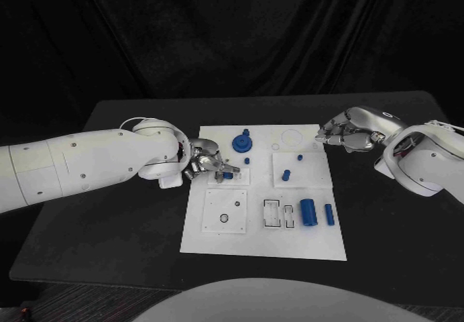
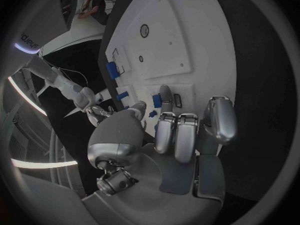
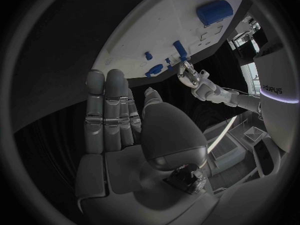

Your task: Assemble the parts on the task board

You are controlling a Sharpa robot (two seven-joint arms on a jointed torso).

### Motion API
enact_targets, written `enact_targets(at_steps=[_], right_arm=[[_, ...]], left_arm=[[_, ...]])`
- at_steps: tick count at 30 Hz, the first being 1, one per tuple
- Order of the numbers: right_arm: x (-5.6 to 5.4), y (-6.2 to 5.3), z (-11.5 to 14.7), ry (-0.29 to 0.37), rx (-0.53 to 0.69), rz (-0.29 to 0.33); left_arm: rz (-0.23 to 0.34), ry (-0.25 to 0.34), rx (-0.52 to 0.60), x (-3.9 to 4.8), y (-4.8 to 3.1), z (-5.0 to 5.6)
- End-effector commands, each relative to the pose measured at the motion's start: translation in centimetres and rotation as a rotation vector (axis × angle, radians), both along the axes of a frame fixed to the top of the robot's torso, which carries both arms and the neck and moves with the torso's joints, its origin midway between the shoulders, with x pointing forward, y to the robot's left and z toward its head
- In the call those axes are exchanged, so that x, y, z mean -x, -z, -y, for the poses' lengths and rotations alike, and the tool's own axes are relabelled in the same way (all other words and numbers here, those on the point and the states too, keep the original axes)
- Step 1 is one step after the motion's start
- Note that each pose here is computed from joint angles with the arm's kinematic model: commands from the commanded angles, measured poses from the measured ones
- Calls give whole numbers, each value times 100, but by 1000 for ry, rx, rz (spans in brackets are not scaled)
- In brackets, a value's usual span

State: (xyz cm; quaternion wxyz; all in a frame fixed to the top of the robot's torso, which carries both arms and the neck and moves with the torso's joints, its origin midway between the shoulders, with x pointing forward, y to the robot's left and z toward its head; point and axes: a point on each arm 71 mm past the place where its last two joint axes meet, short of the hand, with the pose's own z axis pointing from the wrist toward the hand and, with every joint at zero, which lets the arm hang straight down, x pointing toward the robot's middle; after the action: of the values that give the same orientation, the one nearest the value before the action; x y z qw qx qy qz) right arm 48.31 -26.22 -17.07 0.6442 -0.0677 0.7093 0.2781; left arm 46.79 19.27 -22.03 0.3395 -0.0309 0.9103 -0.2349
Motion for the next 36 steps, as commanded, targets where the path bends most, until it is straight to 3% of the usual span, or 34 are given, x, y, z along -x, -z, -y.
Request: enact_targets(at_steps=[1, 36], right_arm=[[-1, 18, 11, 14, 5, -10], [-4, 31, 32, 23, 14, -25]], left_arm=[[2, 3, 8, 9, 0, 22], [14, 0, 17, 21, -25, 27]])
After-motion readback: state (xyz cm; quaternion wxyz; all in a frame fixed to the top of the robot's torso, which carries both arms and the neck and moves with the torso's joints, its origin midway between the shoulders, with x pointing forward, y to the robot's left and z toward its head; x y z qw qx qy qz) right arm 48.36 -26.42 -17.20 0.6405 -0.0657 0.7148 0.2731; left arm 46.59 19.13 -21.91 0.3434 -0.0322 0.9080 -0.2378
